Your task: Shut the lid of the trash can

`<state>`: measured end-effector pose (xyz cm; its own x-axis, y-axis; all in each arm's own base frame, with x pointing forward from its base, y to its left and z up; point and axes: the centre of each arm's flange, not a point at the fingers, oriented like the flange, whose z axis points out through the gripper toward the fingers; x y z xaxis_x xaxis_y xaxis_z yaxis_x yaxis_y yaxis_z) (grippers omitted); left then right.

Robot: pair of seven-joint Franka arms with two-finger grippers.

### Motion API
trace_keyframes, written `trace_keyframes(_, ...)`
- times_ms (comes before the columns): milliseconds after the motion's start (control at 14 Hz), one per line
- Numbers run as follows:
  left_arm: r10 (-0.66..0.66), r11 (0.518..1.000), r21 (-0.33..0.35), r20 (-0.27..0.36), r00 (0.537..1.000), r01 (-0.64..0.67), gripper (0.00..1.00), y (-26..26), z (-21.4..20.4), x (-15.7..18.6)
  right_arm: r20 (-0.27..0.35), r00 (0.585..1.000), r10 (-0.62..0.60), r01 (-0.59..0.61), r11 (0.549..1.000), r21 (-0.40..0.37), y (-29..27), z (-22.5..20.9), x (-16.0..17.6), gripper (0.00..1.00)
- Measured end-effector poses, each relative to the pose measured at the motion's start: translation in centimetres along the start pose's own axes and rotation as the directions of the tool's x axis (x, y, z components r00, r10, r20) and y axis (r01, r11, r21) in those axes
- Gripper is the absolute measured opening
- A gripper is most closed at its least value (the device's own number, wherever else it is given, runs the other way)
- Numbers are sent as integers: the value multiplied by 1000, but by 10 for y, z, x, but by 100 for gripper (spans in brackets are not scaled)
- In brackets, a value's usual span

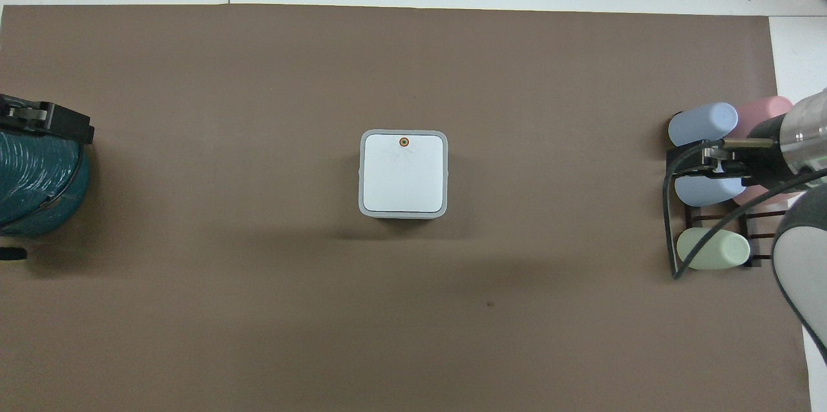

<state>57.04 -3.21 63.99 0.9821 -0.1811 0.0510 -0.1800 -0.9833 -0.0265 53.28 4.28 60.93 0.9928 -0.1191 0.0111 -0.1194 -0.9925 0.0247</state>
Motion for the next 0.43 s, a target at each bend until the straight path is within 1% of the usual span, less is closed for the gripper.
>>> trace_keyframes(71, 0, 1000, 1, -6, 1000, 0, 100, 0, 0, 1, 0, 1000, 0, 0, 1000, 0, 0, 0, 0, 100)
trace_keyframes(429, 0, 1000, 1, -10, 1000, 0, 100, 0, 0, 1, 0, 1000, 0, 0, 1000, 0, 0, 0, 0, 100)
